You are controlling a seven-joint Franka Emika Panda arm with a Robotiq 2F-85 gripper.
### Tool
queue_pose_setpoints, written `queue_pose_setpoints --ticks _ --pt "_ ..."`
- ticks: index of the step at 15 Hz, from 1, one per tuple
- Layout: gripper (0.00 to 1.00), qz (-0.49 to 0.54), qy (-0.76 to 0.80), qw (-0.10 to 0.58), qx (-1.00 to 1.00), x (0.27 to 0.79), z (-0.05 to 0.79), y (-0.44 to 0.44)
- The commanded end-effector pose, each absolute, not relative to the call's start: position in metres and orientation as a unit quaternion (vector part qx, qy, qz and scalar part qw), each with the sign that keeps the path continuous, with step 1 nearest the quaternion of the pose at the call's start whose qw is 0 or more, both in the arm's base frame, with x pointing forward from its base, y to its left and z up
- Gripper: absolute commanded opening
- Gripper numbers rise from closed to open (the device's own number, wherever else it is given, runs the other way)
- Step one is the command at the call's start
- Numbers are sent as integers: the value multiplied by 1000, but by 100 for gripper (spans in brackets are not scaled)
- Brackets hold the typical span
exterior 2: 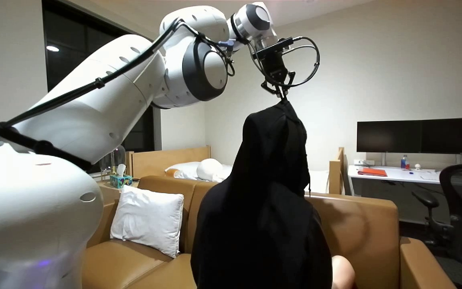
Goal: Put the hood of the hoodie on the head of the person.
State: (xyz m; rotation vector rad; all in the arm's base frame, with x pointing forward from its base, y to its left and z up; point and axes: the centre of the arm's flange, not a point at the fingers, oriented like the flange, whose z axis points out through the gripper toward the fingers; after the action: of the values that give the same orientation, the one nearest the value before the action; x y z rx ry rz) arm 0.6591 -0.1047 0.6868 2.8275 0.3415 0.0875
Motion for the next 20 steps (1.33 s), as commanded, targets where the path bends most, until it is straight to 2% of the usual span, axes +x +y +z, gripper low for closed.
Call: queue_pose_setpoints --ticks 1,2,3,12,20 --pt "7 30 118 146 982 659 687 -105" --pt "7 30 117 146 982 659 687 -106" --pt "2 30 117 146 982 659 687 -108" --pt "2 -35 79 108 990 719 627 -152" --pt "2 -49 23 87 995 723 608 -199"
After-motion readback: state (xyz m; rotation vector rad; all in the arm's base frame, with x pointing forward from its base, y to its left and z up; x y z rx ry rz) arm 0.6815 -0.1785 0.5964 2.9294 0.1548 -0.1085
